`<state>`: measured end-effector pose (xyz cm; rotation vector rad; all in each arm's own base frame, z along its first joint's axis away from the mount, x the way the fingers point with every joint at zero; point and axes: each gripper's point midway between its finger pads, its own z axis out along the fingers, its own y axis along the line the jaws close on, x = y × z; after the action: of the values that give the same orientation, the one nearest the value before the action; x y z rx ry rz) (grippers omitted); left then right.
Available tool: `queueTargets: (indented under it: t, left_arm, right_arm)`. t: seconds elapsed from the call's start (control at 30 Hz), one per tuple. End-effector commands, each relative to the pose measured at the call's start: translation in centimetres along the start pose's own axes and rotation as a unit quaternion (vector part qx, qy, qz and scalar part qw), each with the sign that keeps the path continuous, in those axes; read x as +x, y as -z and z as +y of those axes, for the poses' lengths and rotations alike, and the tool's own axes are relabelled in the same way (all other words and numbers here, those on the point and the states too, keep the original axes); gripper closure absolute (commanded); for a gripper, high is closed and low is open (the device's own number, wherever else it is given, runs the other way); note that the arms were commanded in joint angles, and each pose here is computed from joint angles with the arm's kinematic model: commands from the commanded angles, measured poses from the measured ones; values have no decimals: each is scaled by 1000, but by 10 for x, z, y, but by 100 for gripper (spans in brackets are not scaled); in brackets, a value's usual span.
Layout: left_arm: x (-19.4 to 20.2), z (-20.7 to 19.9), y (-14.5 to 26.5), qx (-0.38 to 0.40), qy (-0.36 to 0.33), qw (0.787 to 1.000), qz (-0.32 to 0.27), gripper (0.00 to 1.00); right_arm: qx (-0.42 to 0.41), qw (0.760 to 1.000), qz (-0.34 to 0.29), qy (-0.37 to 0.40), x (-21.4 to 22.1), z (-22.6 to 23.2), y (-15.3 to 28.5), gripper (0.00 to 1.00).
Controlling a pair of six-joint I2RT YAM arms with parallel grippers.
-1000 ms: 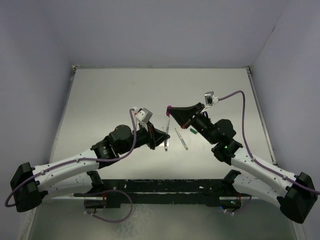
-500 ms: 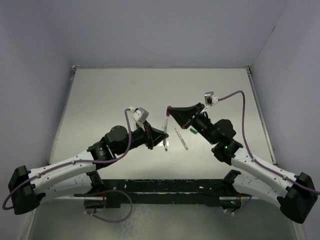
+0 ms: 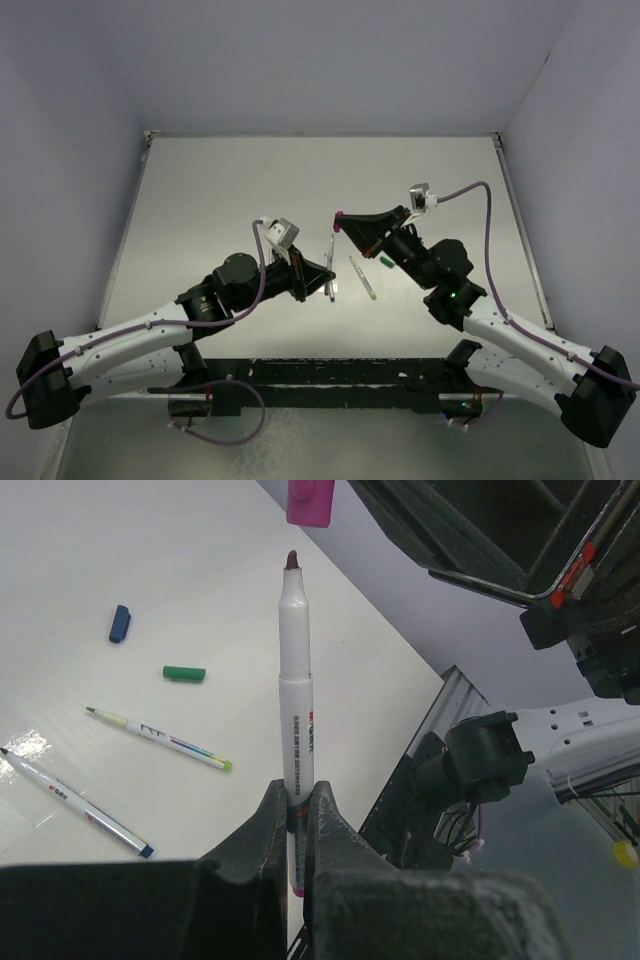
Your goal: Insert the pens into the pen caps
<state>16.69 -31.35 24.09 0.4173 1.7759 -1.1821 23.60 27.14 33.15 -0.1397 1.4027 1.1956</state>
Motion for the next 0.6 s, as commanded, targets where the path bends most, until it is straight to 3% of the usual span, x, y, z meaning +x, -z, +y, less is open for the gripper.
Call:
queueTargets:
  t: [0.0, 0.57]
  left_arm:
    - [-12, -8, -1, 14, 3, 1000, -22, 100]
    - [-14, -9, 0, 14, 3, 1000, -28, 100]
  right_arm:
    - [-24, 999, -34, 4, -23, 18, -4, 100]
    - [-22, 1000, -16, 2, -10, 14, -4, 100]
